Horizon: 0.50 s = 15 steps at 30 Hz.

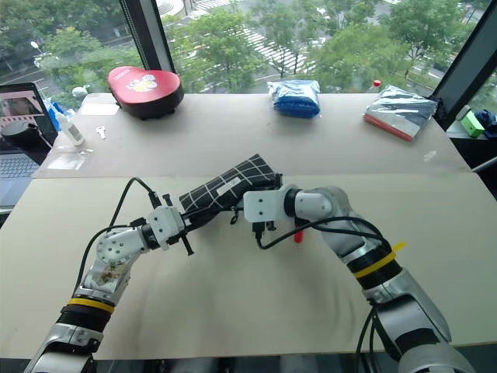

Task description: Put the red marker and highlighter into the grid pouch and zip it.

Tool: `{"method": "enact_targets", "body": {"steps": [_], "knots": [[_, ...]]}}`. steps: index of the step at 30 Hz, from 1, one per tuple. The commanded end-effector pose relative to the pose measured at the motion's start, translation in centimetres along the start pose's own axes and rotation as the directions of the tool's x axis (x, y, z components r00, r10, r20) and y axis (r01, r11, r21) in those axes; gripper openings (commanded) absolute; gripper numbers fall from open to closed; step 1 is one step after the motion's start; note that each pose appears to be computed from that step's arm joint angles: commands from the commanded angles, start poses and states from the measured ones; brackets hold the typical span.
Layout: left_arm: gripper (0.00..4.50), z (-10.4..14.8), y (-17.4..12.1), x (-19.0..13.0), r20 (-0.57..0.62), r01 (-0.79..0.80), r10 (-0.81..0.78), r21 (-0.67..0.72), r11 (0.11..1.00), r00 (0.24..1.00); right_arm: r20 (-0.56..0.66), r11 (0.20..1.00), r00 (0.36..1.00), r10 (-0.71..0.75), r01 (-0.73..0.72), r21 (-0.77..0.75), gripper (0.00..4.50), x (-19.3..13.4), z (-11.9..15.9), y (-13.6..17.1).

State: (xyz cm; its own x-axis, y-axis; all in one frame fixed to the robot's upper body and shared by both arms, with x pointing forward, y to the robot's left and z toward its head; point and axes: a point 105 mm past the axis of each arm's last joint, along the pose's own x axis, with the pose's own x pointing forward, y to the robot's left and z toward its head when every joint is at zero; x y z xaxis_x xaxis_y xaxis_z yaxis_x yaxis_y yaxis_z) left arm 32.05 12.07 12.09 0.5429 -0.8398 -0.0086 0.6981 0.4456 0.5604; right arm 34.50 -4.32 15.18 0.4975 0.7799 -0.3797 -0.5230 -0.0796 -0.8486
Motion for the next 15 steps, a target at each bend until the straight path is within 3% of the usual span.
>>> {"method": "enact_targets", "body": {"steps": [1, 6, 8, 9, 11, 12, 15], "knots": [[0.0, 1.6, 0.9, 0.5, 0.051, -0.017, 0.015, 0.037, 0.999, 0.999, 0.077, 0.994, 0.997, 0.001, 0.007, -0.106, 1.06, 0.2, 1.6, -0.3], [0.0, 1.6, 0.8, 0.5, 0.052, -0.017, 0.015, 0.035, 0.999, 0.999, 0.079, 0.993, 0.997, 0.005, 0.004, -0.121, 1.06, -0.2, 0.9, -0.2], [0.0, 1.6, 0.8, 0.4, 0.052, -0.016, 0.015, 0.035, 0.999, 0.999, 0.091, 0.996, 0.996, 0.007, 0.001, -0.092, 2.06, -0.4, 0.9, -0.2], [0.0, 1.6, 0.8, 0.4, 0.052, -0.017, 0.015, 0.034, 0.999, 0.999, 0.096, 0.997, 0.995, 0.009, -0.001, -0.078, 2.23, -0.5, 0.9, -0.2], [0.0, 1.6, 0.8, 0.4, 0.052, -0.017, 0.015, 0.033, 0.999, 0.999, 0.061, 0.998, 0.998, -0.027, 0.03, -0.063, 3.03, -0.9, 0.0, -0.8], [0.0, 1.6, 0.8, 0.4, 0.052, -0.016, 0.015, 0.033, 0.999, 0.999, 0.059, 0.998, 0.998, -0.019, 0.023, -0.06, 3.24, -1.1, -0.2, -0.9], [0.0, 1.6, 0.8, 0.5, 0.053, -0.014, 0.013, 0.033, 0.999, 0.999, 0.073, 0.996, 0.993, -0.09, 0.089, 0.012, 3.24, -2.4, -0.5, -2.8]]}}
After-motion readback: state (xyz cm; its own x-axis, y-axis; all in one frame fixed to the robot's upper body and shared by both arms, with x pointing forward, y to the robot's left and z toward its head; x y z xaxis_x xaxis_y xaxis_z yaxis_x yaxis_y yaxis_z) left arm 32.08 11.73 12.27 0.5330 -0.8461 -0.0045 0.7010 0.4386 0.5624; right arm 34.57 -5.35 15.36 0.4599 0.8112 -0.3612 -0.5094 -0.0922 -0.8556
